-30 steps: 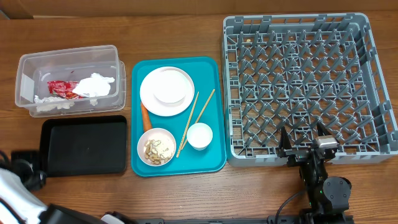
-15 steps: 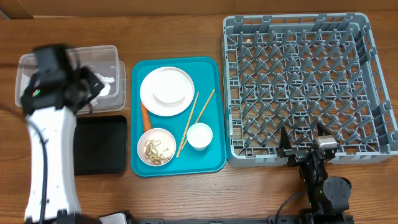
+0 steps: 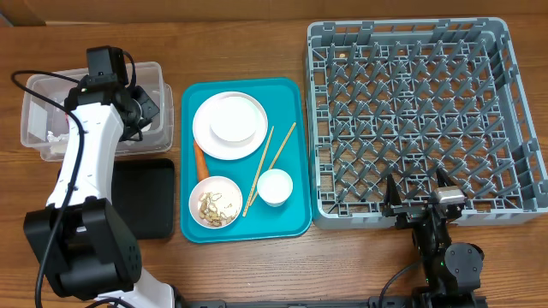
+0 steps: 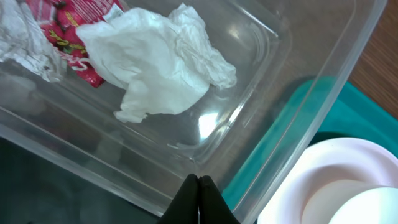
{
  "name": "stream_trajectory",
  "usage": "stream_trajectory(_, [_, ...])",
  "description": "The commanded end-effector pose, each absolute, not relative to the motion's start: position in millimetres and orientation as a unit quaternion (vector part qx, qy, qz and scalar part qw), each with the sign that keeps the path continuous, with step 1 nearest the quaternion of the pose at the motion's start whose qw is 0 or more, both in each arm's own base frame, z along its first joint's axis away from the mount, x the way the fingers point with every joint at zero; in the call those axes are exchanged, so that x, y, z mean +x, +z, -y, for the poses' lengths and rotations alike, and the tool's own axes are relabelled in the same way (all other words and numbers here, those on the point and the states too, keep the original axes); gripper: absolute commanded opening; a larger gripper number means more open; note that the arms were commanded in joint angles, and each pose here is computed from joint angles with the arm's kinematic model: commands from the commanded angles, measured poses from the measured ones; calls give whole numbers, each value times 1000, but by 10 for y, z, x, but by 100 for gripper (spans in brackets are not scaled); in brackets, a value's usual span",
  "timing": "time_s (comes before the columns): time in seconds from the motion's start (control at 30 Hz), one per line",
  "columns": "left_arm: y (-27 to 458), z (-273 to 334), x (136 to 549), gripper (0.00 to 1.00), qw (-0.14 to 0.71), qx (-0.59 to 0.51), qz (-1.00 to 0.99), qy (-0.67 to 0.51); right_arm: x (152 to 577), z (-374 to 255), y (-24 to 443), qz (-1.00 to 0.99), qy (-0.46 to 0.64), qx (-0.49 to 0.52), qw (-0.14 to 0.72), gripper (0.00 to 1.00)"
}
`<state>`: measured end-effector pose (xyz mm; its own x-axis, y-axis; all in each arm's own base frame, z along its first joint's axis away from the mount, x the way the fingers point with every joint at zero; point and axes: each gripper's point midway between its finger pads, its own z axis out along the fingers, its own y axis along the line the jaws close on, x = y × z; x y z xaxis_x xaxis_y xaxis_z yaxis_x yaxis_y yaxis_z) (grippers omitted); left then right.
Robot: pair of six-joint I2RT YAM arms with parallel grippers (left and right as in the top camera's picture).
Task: Sort waste into correct bins and load items into the dishwasher
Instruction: 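Move the left gripper over the white bowl of rice and shells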
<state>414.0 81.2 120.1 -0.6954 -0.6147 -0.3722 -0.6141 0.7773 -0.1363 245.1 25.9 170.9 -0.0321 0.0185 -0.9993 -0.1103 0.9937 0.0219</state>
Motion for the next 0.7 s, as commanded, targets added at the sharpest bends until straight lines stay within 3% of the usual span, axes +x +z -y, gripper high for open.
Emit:
stream_trajectory(0.0, [1079, -797, 4170, 4, 185, -329, -926, -8, 2452, -254, 1695, -715, 46, -32, 697, 100])
stream_trajectory(0.67, [882, -498, 4040, 4, 119, -305, -942, -74, 2452, -254, 1695, -715, 46, -32, 697, 100])
